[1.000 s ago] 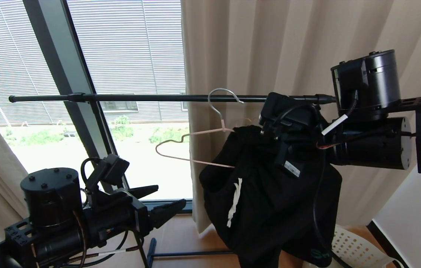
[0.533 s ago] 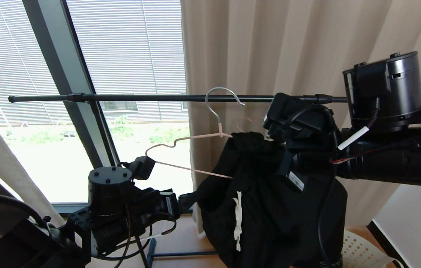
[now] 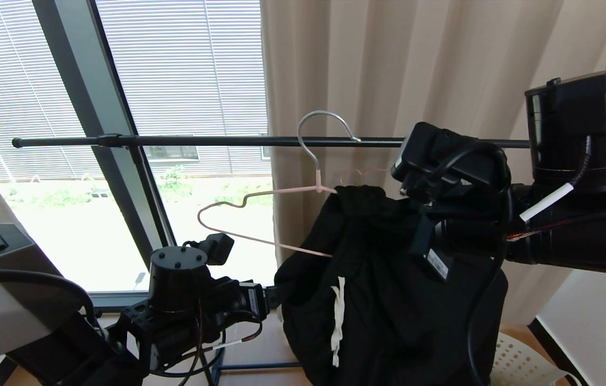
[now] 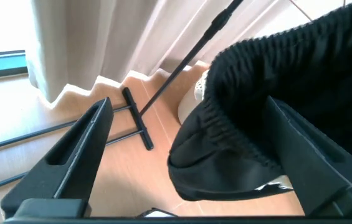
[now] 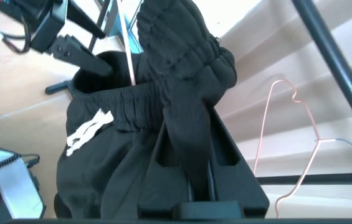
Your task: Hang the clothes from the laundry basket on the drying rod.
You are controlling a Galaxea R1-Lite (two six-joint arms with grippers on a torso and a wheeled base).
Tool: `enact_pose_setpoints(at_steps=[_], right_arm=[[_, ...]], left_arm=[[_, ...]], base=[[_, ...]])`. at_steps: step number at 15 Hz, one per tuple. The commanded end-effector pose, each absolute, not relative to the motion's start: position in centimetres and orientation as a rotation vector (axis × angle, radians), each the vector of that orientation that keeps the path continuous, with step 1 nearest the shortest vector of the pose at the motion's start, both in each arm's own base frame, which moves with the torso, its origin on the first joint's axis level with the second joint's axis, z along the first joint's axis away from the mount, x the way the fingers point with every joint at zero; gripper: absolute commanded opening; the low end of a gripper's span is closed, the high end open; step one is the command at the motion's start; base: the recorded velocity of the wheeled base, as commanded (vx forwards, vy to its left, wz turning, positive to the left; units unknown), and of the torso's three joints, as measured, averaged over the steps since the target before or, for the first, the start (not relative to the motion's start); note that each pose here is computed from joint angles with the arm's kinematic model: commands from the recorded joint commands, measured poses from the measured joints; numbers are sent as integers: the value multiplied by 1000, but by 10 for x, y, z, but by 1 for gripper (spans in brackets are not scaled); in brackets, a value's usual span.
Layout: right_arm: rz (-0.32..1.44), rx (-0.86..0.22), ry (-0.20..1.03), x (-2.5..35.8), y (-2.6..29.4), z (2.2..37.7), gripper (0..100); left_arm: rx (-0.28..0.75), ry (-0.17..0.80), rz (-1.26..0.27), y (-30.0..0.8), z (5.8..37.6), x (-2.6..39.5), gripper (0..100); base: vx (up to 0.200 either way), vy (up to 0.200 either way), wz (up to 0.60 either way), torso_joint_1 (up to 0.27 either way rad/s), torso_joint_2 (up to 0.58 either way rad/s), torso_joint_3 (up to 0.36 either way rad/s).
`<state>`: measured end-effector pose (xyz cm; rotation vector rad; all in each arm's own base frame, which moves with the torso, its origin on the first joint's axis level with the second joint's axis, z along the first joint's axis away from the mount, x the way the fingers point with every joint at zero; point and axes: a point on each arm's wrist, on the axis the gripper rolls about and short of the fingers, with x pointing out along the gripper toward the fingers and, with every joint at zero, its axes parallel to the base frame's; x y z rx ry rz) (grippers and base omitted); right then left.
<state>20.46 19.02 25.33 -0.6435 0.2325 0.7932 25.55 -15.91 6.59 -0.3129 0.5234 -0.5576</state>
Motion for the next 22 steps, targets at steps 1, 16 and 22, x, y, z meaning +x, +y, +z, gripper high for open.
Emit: enact_pose_setpoints(at_steps=[1, 16, 22], right_arm=[[789, -621, 231, 203, 189, 253, 0], [714, -449, 277, 197, 134, 184, 0], [717, -443, 287, 195, 129, 181, 0]], left_arm=[[-306, 535, -561, -161, 63, 254, 0], [-245, 473, -528, -158, 72, 251, 0], [-231, 422, -464, -138, 74, 264, 0]], base=[[0, 0, 0, 0, 0, 0], [0, 0, 0, 0, 0, 0], [0, 0, 0, 0, 0, 0]])
